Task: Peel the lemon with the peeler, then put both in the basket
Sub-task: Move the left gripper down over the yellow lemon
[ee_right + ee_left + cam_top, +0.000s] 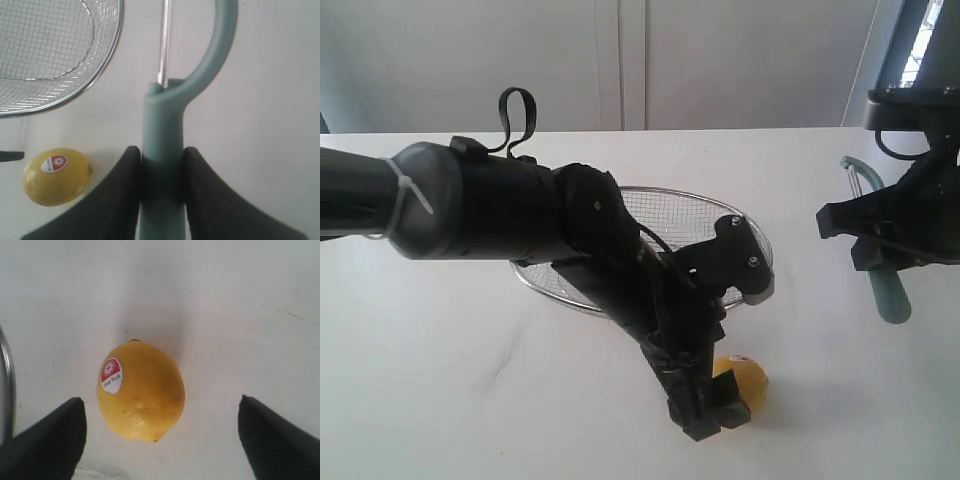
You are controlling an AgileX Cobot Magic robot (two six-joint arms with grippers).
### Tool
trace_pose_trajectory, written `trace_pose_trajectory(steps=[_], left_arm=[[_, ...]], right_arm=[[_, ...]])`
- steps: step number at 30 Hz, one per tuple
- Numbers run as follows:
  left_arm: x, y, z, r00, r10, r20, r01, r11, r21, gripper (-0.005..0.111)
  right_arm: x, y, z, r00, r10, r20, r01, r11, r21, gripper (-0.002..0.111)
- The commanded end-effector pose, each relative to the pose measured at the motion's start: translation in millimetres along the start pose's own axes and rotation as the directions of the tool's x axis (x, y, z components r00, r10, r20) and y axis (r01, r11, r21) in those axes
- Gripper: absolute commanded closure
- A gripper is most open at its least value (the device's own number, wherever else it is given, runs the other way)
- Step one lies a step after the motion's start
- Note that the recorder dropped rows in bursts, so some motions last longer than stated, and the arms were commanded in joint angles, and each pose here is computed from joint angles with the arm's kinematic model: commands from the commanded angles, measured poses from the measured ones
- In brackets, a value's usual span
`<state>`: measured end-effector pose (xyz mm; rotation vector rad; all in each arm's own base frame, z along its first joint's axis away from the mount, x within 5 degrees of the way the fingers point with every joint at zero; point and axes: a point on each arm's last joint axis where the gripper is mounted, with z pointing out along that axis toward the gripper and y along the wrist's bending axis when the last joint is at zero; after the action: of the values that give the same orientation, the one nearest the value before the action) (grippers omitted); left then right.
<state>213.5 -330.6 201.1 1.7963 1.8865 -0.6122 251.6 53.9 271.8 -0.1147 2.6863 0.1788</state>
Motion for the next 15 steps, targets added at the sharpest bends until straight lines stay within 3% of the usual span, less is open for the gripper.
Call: trace_pose_trajectory(steps=[1, 15], left_arm=[[-1.5, -3.1, 3.3, 1.0, -0.025, 0.007, 0.025, 0.999, 0.03, 0.022], [-0.5, 1.9, 14.3, 0.999, -0.027, 0.037, 0.027, 1.0, 0.005, 0.019]], right_arm=[[0.4, -0.4, -1.8, 1.0, -0.008, 0.012, 0.008, 1.0, 0.006, 0.108], [0.4, -0.2, -1.8, 1.0, -0.006, 0.012, 0.006, 1.0, 0.004, 0.108]])
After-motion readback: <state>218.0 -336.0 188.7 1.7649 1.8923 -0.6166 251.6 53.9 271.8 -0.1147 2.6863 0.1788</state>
